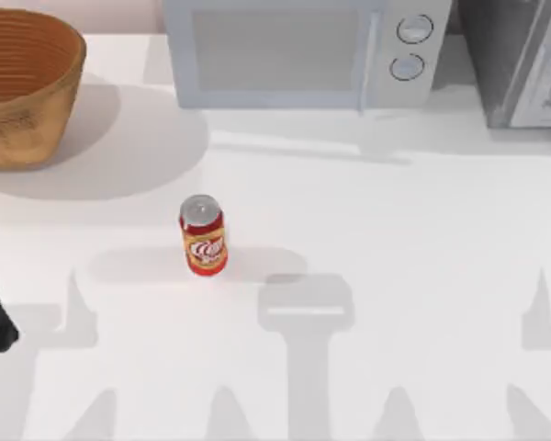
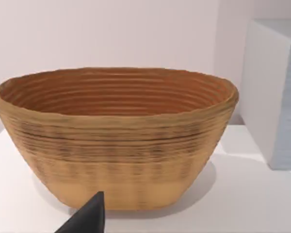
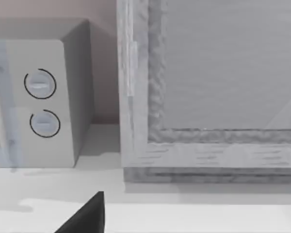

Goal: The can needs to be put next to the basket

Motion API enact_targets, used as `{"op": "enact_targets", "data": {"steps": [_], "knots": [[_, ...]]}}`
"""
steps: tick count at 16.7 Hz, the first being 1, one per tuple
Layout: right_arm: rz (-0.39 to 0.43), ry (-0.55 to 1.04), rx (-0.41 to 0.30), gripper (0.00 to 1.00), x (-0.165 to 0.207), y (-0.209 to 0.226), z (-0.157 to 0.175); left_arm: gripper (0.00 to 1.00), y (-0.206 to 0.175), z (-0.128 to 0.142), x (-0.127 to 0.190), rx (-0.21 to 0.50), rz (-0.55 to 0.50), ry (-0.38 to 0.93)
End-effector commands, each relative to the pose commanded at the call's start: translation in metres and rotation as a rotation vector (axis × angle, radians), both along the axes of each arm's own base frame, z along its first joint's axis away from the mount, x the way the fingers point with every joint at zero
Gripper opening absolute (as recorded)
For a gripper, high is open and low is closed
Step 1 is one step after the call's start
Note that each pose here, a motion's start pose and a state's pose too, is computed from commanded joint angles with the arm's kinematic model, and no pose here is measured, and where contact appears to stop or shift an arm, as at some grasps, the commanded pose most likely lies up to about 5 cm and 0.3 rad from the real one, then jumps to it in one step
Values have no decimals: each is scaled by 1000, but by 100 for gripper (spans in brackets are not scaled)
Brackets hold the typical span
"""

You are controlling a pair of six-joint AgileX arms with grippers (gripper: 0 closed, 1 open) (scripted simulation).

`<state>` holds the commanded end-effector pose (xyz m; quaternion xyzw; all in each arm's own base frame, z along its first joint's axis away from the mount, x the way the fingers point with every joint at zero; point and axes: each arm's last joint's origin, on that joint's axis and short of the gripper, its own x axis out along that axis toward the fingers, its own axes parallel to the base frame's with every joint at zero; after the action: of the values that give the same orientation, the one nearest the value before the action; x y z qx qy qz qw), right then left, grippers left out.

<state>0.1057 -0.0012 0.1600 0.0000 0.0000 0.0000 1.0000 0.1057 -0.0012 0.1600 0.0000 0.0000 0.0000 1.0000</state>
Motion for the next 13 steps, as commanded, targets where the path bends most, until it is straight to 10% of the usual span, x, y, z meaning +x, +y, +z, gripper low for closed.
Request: {"op": "enact_targets", "data": {"steps": [6,13], "knots": [[0,0,0,100,0,0,0,100,-3,6,3,20,-39,105],[0,0,0,100,0,0,0,100,-25,44,32,139,-246,563]]}}
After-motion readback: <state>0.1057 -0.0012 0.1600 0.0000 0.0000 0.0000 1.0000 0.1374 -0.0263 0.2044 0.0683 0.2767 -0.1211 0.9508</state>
